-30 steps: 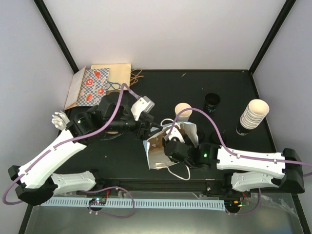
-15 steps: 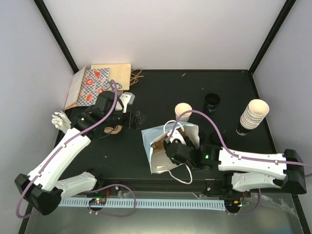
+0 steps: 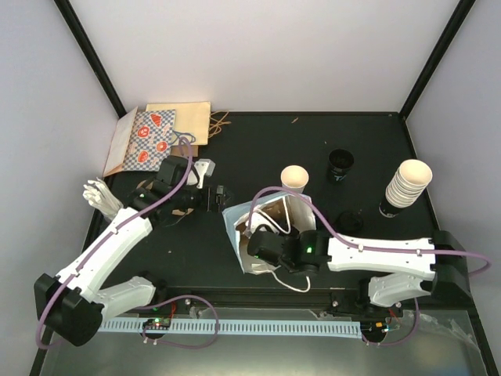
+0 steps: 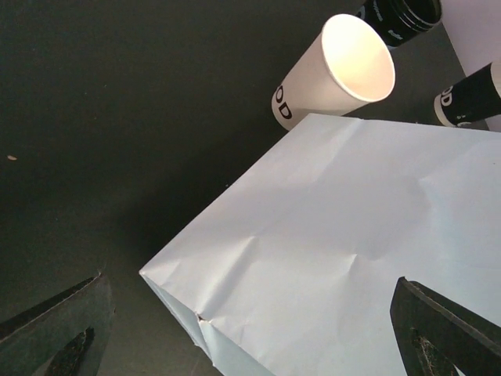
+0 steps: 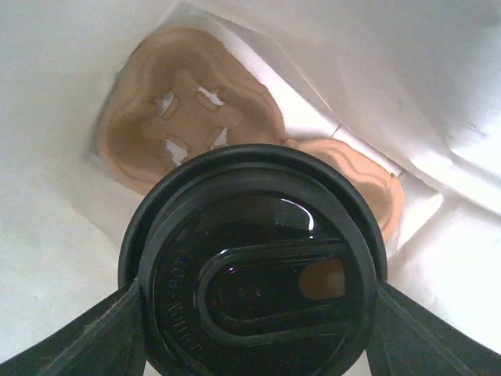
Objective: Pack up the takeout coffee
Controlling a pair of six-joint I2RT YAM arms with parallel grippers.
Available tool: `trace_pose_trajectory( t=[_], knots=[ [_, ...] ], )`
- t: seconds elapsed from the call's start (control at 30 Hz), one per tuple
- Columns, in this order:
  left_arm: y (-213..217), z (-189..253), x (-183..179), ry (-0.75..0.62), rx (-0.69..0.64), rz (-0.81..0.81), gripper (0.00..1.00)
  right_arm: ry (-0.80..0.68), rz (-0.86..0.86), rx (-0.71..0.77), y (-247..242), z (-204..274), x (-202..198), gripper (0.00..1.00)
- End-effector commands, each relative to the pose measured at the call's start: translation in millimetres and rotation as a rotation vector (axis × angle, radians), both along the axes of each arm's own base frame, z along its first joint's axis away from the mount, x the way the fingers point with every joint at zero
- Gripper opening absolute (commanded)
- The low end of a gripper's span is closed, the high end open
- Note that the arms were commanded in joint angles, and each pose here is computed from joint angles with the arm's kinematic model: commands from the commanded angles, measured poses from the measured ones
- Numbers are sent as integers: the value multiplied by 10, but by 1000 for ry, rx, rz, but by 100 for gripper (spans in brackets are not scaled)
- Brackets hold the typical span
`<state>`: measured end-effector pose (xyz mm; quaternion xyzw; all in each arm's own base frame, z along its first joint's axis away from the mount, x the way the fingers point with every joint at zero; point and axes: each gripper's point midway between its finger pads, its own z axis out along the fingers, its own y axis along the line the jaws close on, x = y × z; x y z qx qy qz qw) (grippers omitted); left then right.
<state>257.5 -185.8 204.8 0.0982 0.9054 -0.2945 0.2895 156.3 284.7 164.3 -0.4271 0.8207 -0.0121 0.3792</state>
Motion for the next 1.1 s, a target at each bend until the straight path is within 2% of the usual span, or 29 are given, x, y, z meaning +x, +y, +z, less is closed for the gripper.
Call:
trace_pose_trajectory(
  t=[0.0, 0.23, 0.4, 0.63, 0.9, 1.07],
  knots=[
    [-78, 45, 72, -34, -15, -47, 99, -56, 76, -129, 37, 26, -24, 32],
    [-106, -10, 215, -54, 28, -80, 99, -55, 193, -187, 112, 75, -103, 32],
    [-189, 31, 395, -46, 31, -126, 99, -68, 214, -249, 179, 42, -79, 32],
    [-316, -187, 604, 53, 7, -186, 99, -113, 241, -310, 311, -4, -98, 32],
    [-478, -282, 787, 83, -23, -254, 99, -161, 280, -360, 499, -77, -179, 32],
    [-538, -370, 996, 97, 8, -274, 98, -178, 276, -391, 484, -134, -186, 32]
  ],
)
